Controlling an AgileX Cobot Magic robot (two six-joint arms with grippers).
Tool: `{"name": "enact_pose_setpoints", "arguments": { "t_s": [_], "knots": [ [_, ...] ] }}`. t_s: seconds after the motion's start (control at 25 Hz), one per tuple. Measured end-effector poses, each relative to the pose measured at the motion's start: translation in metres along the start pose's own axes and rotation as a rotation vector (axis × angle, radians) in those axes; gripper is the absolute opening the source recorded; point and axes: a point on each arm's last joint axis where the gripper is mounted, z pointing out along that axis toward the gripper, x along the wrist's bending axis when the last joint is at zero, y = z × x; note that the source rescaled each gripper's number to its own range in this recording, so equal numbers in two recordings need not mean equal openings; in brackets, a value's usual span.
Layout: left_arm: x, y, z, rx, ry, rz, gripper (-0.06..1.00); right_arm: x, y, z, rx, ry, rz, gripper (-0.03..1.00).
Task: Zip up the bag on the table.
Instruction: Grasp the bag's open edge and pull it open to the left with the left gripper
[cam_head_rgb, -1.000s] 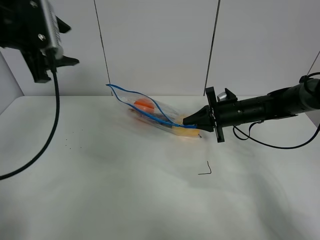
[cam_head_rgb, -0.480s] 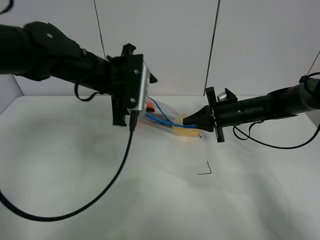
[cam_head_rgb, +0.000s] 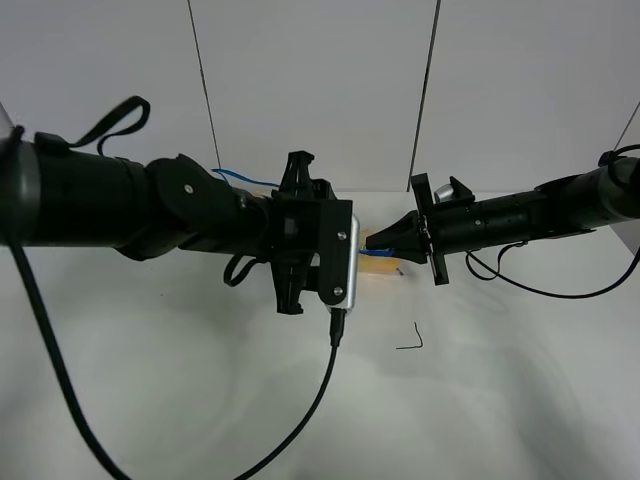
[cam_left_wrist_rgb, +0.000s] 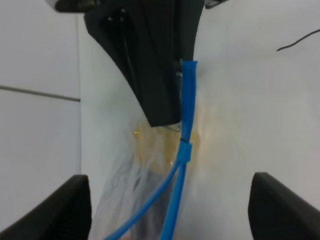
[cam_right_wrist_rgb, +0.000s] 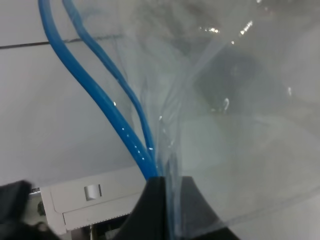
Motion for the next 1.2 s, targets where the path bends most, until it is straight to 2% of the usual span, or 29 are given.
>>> {"name": "enact_pose_setpoints", "arguments": {
  "t_s": [0.24, 0.48, 0.76, 0.88, 1.08, 1.2],
  "knots": [
    [-0.022, -0.002, 0.026, 0.053, -0.006, 0.017, 0.90, 0.000, 0.000, 0.000, -0.002, 0.002, 0.001, 0.00],
    [-0.031, -0.003, 0.038, 0.075, 0.021, 0.053, 0.84, 0.000, 0.000, 0.000, -0.002, 0.002, 0.001, 0.00],
    [-0.023, 0.005, 0.039, -0.001, 0.106, 0.012, 0.82, 0.000, 0.000, 0.000, -0.002, 0.002, 0.001, 0.00],
    [-0.021, 0.009, 0.038, -0.044, 0.118, -0.026, 0.81, 0.000, 0.000, 0.000, -0.002, 0.002, 0.001, 0.00],
    [-0.021, 0.013, 0.039, -0.088, 0.133, -0.048, 0.70, 0.000, 0.000, 0.000, -0.002, 0.002, 0.001, 0.00],
    [-0.028, 0.010, 0.048, -0.088, 0.140, -0.047, 0.66, 0.000, 0.000, 0.000, -0.002, 0.002, 0.002, 0.00]
  ]
}}
